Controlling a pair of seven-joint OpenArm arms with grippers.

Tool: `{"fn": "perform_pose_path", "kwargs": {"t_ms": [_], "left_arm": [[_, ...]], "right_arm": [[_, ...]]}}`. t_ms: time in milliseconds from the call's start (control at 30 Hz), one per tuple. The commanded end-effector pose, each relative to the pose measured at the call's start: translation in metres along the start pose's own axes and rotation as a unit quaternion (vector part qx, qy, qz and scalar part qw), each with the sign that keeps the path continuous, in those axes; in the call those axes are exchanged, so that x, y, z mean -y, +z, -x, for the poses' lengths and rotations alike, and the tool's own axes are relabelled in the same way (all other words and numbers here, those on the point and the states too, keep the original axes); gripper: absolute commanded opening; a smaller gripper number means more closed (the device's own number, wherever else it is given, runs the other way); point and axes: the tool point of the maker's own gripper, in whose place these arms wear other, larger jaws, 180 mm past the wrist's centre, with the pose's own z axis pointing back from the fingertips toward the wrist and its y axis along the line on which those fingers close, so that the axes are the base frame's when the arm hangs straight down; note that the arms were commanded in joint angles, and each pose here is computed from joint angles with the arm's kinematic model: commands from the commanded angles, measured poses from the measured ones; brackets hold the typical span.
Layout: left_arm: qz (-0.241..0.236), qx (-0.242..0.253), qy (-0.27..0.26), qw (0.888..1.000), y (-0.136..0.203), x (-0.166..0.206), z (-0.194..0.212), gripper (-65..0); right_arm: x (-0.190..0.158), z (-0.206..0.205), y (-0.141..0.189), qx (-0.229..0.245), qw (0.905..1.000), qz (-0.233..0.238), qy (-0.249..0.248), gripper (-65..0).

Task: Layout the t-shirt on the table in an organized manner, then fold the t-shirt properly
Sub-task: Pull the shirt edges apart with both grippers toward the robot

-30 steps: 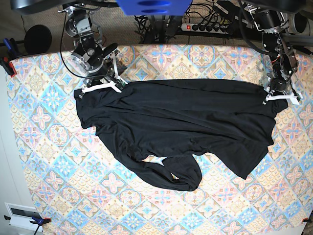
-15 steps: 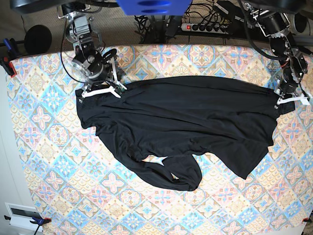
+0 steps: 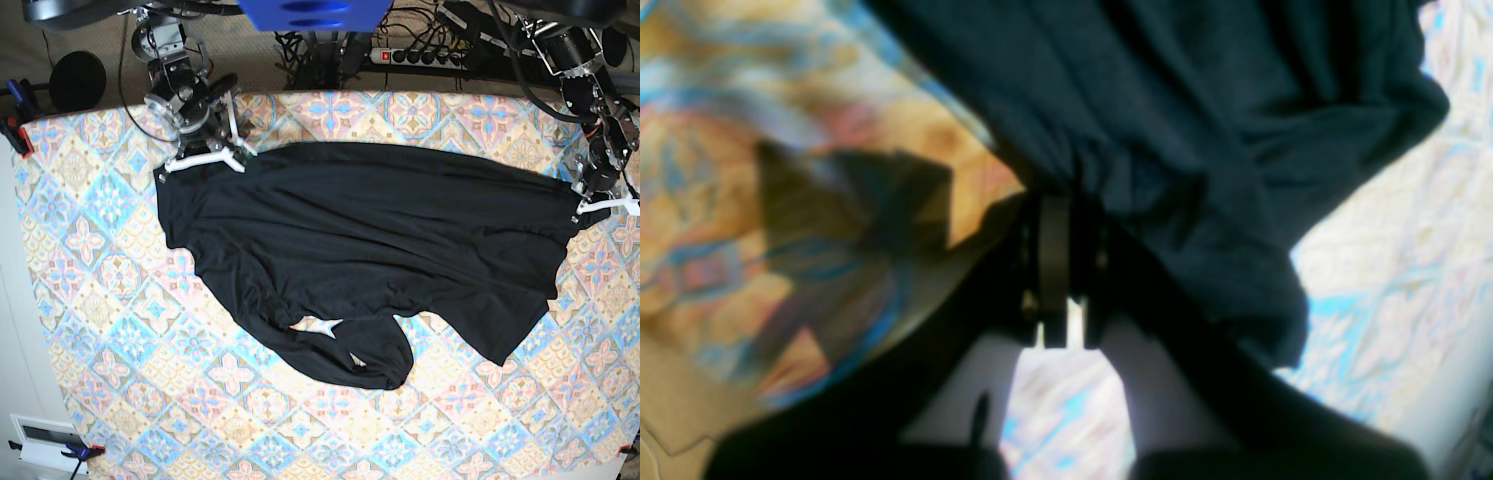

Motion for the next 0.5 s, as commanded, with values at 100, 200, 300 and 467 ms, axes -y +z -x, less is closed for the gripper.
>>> {"fn": "perform_pose_path", "kwargs": {"t_ms": [100, 200, 300, 467], "left_arm": [[-0.005, 0.05, 0.0, 0.999, 0.01, -0.006, -0.039, -65.0], [-0.009, 0.061, -0.007, 0.998, 0.014, -0.009, -0.052, -65.0], [-0.01, 0.063, -0.01, 0.998, 0.015, -0.009, -0.055, -65.0], [-0.013, 0.065, -0.013, 0.998, 0.015, -0.01, -0.057, -65.0]], "right_arm": [[-0.016, 0.006, 0.01, -0.002, 0.9999, -0.015, 0.002, -65.0], [-0.029, 0.014, 0.013, -0.009, 0.9995, -0.029, 0.002, -65.0], [-0.048, 0.007, 0.016, -0.001, 0.9986, -0.051, 0.016, -65.0], [-0.064, 0.018, 0.022, -0.026, 0.9962, -0.071, 0.044, -65.0]]}}
